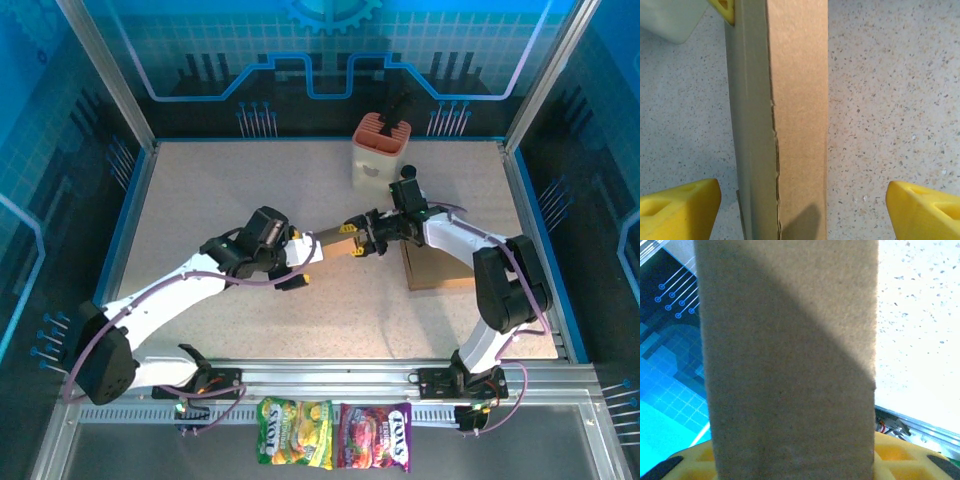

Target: Fold the paper box

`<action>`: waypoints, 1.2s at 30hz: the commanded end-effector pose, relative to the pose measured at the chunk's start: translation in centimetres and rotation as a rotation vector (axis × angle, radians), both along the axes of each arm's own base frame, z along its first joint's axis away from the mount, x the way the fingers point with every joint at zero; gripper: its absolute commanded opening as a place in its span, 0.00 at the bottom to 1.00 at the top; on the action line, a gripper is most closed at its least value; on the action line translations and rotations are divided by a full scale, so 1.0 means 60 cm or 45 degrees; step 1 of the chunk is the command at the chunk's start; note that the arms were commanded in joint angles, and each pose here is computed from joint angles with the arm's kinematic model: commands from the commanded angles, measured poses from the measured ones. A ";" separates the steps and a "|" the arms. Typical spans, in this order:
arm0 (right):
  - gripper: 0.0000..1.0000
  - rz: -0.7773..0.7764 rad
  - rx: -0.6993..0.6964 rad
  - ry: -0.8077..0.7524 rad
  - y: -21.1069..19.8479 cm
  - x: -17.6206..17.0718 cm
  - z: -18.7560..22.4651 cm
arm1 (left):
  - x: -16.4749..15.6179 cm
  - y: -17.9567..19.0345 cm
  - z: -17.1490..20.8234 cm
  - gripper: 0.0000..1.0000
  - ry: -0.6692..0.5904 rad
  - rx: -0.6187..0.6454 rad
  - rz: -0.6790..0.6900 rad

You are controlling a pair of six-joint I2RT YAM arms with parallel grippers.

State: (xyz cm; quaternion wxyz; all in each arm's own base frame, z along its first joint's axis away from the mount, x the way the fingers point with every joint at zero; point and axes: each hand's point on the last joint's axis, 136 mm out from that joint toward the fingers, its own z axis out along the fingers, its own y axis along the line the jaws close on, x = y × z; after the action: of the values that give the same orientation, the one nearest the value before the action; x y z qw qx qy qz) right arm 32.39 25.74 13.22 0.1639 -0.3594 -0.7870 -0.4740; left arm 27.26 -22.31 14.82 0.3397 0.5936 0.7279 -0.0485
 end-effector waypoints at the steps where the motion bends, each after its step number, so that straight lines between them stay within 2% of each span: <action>1: 0.42 -0.005 0.026 0.106 -0.008 -0.028 0.015 | 0.010 -0.004 -0.009 0.86 -0.034 0.038 -0.025; 10: 0.42 -0.077 0.038 0.302 -0.013 -0.078 0.003 | 0.013 -0.005 -0.018 0.78 -0.029 0.084 -0.042; 13: 0.43 -0.108 0.025 0.360 -0.018 -0.084 -0.014 | 0.009 -0.009 -0.020 0.72 -0.007 0.080 -0.058; 19: 0.48 -0.186 -0.014 0.471 -0.033 -0.087 -0.051 | 0.000 -0.023 -0.027 0.68 0.050 0.057 -0.115; 24: 0.53 -0.243 -0.040 0.495 -0.048 -0.072 -0.065 | 0.009 -0.033 -0.031 0.65 0.106 0.036 -0.112; 31: 0.60 -0.308 -0.058 0.419 -0.077 -0.033 -0.044 | 0.019 -0.048 -0.029 0.59 0.337 -0.058 -0.079; 36: 0.64 -0.366 -0.054 0.403 -0.094 -0.012 -0.042 | 0.033 -0.051 -0.024 0.58 0.413 -0.100 -0.049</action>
State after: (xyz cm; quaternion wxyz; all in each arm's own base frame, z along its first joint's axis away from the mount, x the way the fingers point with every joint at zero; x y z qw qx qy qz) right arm 31.10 20.73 10.75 0.2112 -0.5276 -0.7067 -0.4214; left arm 30.39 -24.89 13.31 0.2701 0.5904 0.7497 -0.1282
